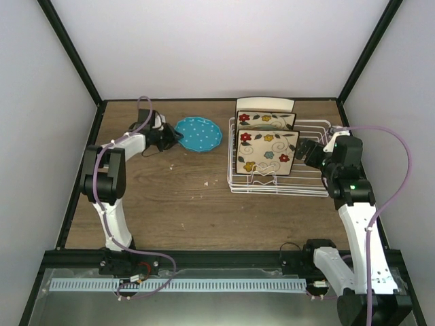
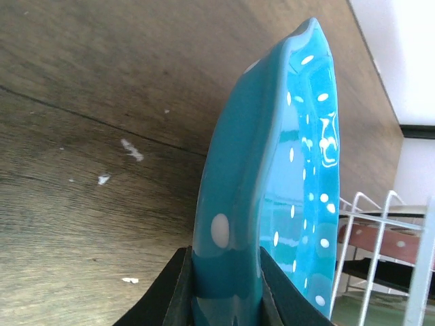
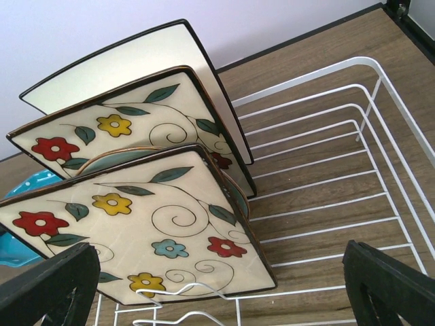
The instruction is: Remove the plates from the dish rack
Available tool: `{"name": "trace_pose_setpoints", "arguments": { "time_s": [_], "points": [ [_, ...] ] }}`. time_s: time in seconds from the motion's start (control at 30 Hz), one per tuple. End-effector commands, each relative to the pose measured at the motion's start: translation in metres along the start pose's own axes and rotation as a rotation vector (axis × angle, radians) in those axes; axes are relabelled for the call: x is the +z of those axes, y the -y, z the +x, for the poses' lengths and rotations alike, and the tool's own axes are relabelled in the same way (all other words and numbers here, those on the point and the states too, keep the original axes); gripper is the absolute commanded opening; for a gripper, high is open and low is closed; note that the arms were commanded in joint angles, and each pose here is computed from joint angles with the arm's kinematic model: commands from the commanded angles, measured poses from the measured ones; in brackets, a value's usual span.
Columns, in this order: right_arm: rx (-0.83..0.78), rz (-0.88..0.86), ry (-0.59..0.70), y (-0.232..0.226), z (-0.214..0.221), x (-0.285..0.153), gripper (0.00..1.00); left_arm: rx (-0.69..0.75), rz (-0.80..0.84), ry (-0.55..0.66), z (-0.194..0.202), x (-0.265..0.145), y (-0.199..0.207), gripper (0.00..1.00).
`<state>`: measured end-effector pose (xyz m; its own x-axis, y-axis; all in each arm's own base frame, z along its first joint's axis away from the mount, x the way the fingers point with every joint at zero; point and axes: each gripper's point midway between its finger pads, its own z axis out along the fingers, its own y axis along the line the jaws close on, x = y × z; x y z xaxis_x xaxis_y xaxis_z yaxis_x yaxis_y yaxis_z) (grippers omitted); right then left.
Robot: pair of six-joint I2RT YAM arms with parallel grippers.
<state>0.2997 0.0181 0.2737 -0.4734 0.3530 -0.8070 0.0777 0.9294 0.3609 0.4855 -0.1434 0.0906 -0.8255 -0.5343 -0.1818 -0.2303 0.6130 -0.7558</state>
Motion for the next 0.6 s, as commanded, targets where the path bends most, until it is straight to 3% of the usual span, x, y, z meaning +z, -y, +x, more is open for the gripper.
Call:
{"name": "trace_pose_setpoints", "arguments": {
  "time_s": [0.0,0.23,0.33,0.4,0.57],
  "points": [
    [0.009,0.021,0.031,0.0,-0.007,-0.014,1.0,0.012,0.074,0.029,-0.013,0.001,0.014,0.04],
    [0.013,0.035,0.039,0.003,-0.005,-0.02,1.0,-0.021,0.015,-0.002,0.0,0.007,-0.007,0.06],
    [0.012,0.04,0.044,0.004,-0.006,-0.022,1.0,-0.038,-0.007,-0.015,0.007,0.008,-0.017,0.24],
    [0.009,0.043,0.049,0.004,-0.008,-0.024,1.0,-0.044,-0.018,-0.021,0.011,0.008,-0.022,0.46],
    [0.008,0.048,0.048,0.004,-0.007,-0.027,1.0,-0.049,-0.022,-0.029,0.015,0.009,-0.026,0.77]
  ]
}}
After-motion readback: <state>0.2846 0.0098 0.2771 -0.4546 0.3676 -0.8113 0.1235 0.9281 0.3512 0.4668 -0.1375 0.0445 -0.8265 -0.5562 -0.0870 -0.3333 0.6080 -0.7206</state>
